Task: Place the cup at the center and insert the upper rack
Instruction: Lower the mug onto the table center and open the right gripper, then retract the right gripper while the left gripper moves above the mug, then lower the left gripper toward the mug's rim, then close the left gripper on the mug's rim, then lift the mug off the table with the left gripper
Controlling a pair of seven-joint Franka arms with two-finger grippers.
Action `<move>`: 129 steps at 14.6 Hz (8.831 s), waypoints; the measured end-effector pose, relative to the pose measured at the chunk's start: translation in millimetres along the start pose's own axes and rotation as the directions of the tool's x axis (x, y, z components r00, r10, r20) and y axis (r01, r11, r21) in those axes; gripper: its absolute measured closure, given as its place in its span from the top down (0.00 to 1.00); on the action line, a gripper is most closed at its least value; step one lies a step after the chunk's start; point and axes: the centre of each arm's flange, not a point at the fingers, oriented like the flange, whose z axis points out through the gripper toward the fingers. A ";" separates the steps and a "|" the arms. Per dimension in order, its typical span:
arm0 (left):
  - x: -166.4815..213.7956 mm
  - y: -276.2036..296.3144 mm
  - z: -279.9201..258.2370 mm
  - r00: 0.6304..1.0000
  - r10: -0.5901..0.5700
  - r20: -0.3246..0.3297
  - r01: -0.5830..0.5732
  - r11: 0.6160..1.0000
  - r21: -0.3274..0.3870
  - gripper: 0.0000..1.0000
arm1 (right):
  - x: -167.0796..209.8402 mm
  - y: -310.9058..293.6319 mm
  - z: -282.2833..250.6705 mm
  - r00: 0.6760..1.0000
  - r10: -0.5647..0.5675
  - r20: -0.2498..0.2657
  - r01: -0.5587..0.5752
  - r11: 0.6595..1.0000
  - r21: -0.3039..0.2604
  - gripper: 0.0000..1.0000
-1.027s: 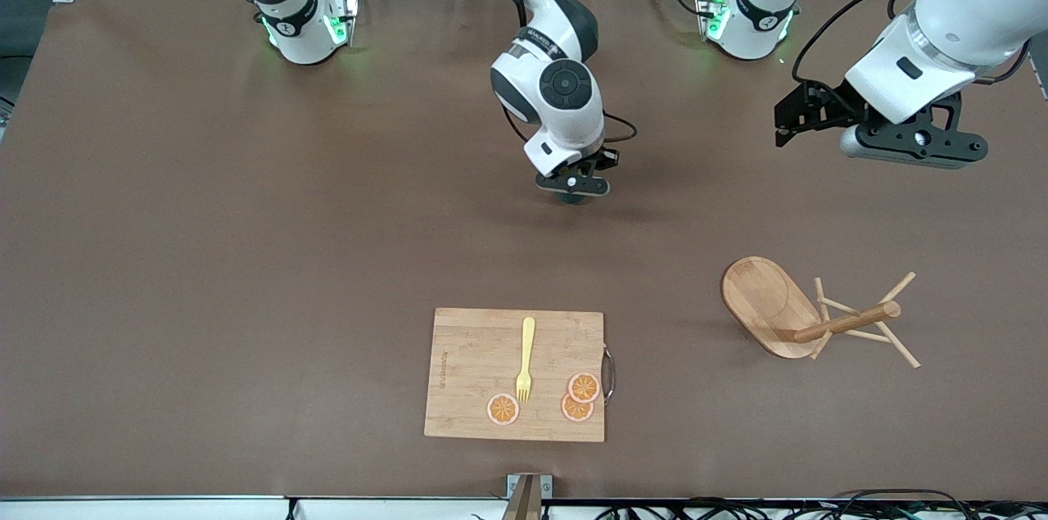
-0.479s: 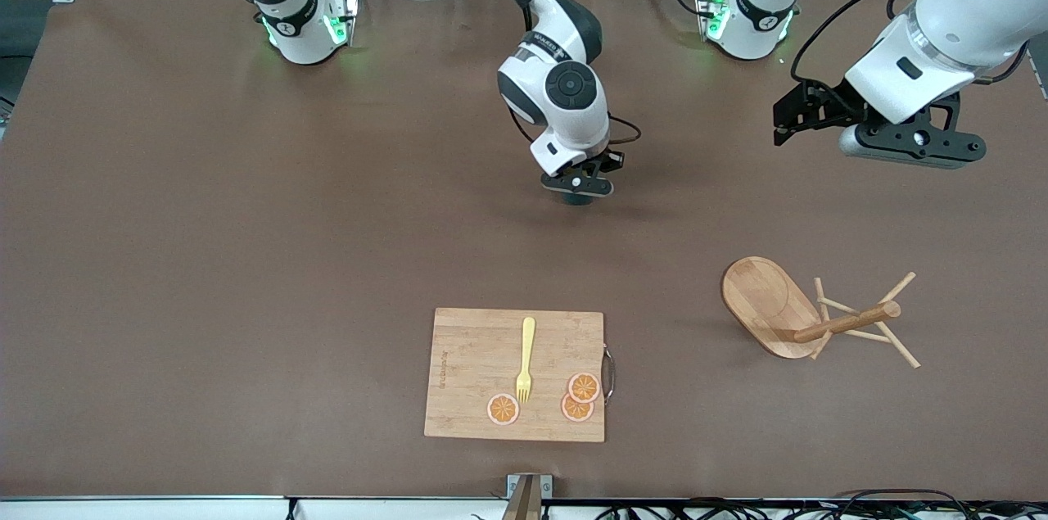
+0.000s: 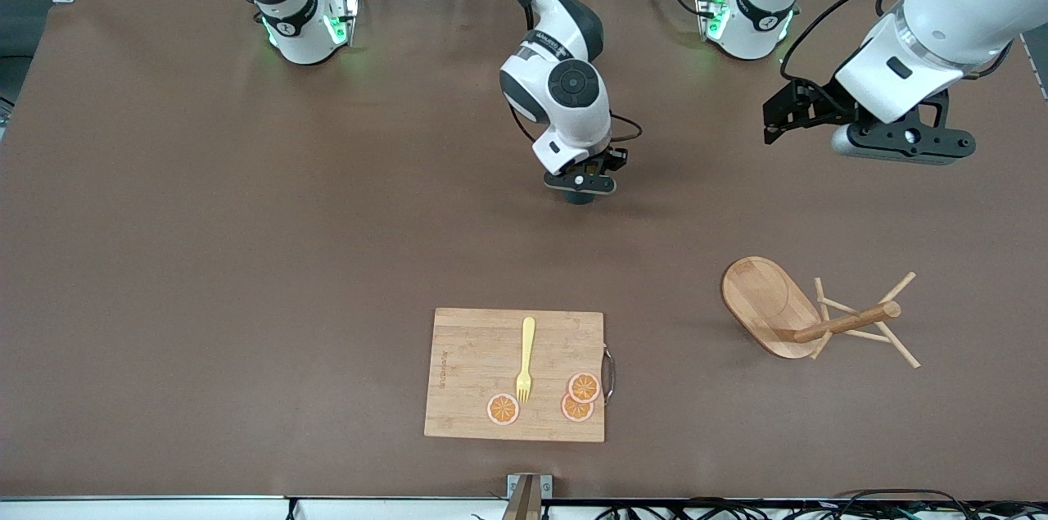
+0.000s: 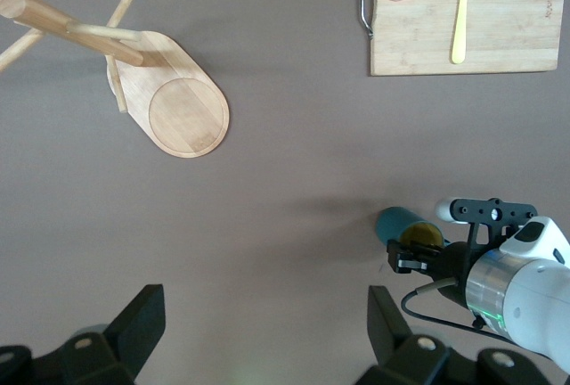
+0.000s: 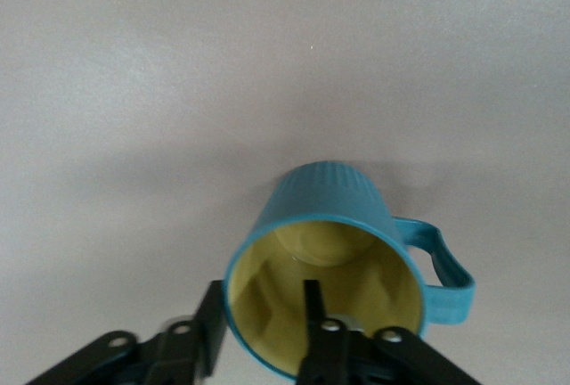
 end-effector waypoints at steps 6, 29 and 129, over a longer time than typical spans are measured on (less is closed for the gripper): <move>-0.7 2.1 0.5 1.000 0.003 0.002 -0.003 1.000 0.000 1.00 | 0.9 -10.4 -17.1 1.000 -0.008 -0.022 0.008 0.999 0.033 1.00; -95.7 220.4 34.4 0.988 -0.151 0.019 0.152 0.988 -0.026 1.00 | 290.5 433.2 -406.7 0.995 -0.091 -0.049 0.077 0.968 -0.238 1.00; -268.5 322.6 578.7 0.334 0.031 -0.942 0.116 0.991 0.074 0.05 | 207.0 559.3 -472.7 0.968 -0.187 -0.167 0.160 0.974 -0.163 1.00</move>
